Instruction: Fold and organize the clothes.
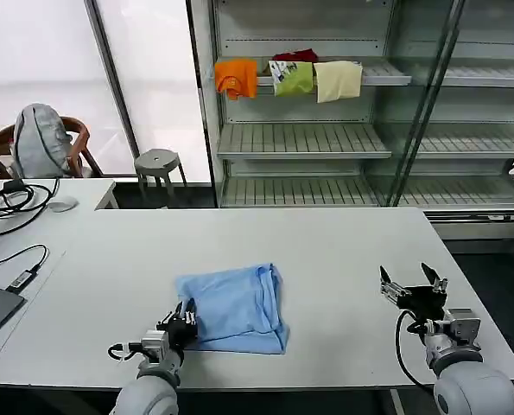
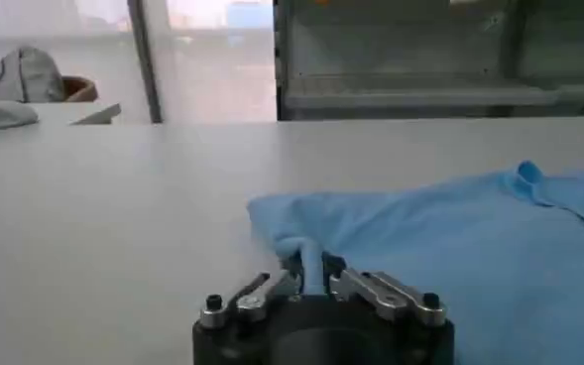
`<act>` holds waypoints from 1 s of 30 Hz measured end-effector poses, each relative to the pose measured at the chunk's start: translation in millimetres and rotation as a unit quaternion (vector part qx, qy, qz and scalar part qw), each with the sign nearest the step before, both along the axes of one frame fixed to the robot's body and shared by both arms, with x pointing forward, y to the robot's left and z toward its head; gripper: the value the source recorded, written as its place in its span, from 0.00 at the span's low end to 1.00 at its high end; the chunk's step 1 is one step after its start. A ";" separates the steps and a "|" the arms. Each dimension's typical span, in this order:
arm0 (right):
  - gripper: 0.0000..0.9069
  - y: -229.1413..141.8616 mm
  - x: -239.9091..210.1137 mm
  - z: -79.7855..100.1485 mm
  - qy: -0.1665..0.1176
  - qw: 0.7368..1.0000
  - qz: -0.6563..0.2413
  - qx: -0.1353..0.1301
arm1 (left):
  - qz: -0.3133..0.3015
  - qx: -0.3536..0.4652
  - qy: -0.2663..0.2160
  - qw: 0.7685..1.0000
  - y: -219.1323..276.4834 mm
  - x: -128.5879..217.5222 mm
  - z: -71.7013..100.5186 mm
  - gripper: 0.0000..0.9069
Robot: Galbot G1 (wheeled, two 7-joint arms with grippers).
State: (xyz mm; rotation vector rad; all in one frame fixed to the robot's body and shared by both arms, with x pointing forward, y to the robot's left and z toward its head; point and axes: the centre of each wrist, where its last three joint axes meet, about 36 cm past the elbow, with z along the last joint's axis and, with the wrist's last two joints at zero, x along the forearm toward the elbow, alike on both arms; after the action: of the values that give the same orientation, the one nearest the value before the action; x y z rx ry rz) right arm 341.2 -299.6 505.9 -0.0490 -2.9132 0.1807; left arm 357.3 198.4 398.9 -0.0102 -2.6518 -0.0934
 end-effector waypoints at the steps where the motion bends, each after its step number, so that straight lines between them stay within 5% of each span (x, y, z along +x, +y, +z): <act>1: 1.00 0.2 0.0 0.0 0.000 1.000 0.000 0.000 | 0.000 0.002 0.000 1.000 0.8 0.3 -0.4 0.02; 16: 1.00 7.6 5.4 -1.4 -0.007 1.000 0.009 0.010 | 0.029 0.079 -0.031 0.996 77.7 11.1 15.2 0.01; 22: 1.00 9.5 11.4 -3.3 -0.014 1.000 0.016 0.015 | 0.052 0.135 -0.036 0.989 157.4 5.8 54.8 0.02; 30: 1.00 8.9 15.3 -3.3 -0.020 0.999 0.021 0.015 | 0.046 0.188 -0.077 0.978 217.1 -3.2 143.7 0.02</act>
State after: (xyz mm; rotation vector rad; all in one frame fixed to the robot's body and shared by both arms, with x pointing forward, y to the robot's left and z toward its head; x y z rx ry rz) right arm 356.5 -290.7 502.6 0.0126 -2.9573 0.1434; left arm 354.1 415.5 542.7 0.2524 -2.7401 -0.5832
